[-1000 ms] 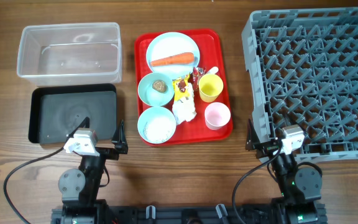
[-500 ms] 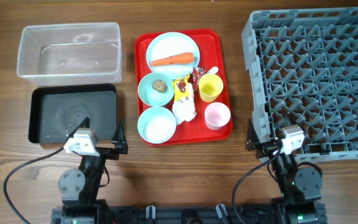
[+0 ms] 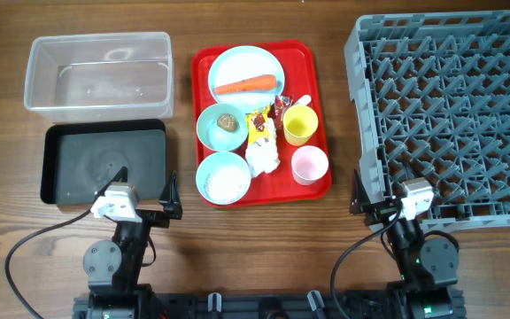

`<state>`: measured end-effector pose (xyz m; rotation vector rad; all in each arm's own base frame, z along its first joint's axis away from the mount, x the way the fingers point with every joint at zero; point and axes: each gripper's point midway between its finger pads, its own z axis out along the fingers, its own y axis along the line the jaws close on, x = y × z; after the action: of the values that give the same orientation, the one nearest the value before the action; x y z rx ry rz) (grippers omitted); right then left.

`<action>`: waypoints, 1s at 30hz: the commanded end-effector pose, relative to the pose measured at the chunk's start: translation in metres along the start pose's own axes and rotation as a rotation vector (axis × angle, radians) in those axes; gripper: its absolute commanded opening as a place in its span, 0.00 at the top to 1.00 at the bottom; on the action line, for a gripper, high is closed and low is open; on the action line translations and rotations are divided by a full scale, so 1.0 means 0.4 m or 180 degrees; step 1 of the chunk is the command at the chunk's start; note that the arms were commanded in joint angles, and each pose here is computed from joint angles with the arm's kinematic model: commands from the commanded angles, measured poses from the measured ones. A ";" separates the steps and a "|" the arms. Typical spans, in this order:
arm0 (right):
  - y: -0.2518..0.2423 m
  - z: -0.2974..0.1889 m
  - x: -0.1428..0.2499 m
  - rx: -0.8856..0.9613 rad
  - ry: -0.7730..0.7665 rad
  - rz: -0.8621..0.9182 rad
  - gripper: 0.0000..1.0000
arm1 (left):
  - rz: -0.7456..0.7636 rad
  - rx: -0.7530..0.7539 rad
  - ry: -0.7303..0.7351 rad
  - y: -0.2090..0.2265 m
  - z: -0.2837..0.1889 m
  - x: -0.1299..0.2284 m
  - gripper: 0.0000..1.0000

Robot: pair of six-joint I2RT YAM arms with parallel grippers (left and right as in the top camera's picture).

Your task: Sort waste into correct bins and load items into the dishwasher rack

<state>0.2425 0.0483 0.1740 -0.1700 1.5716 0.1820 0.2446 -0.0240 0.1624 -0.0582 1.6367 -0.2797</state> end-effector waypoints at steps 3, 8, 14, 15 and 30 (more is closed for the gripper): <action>0.005 0.000 -0.003 -0.0034 -0.0025 0.0057 0.00 | 0.0004 -0.0046 -0.0012 0.008 0.000 0.003 0.00; 0.005 0.000 -0.003 -0.0036 -0.0025 0.0060 0.00 | 0.0003 -0.0046 -0.0007 0.008 0.000 0.004 0.00; 0.005 0.000 -0.003 -0.0036 -0.0025 0.0062 0.00 | 0.0004 -0.0046 -0.0010 0.008 0.000 0.003 0.00; 0.005 0.000 -0.003 -0.0036 -0.0025 0.0063 0.00 | 0.0004 -0.0045 -0.0010 0.008 0.000 0.003 0.00; 0.027 -0.008 -0.088 -0.0199 -0.0466 0.0012 0.00 | 0.0004 -0.0045 -0.0010 0.008 0.000 0.003 0.00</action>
<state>0.2400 0.0533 0.2010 -0.1858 1.4581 0.2095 0.2446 -0.0240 0.1624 -0.0582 1.6367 -0.2797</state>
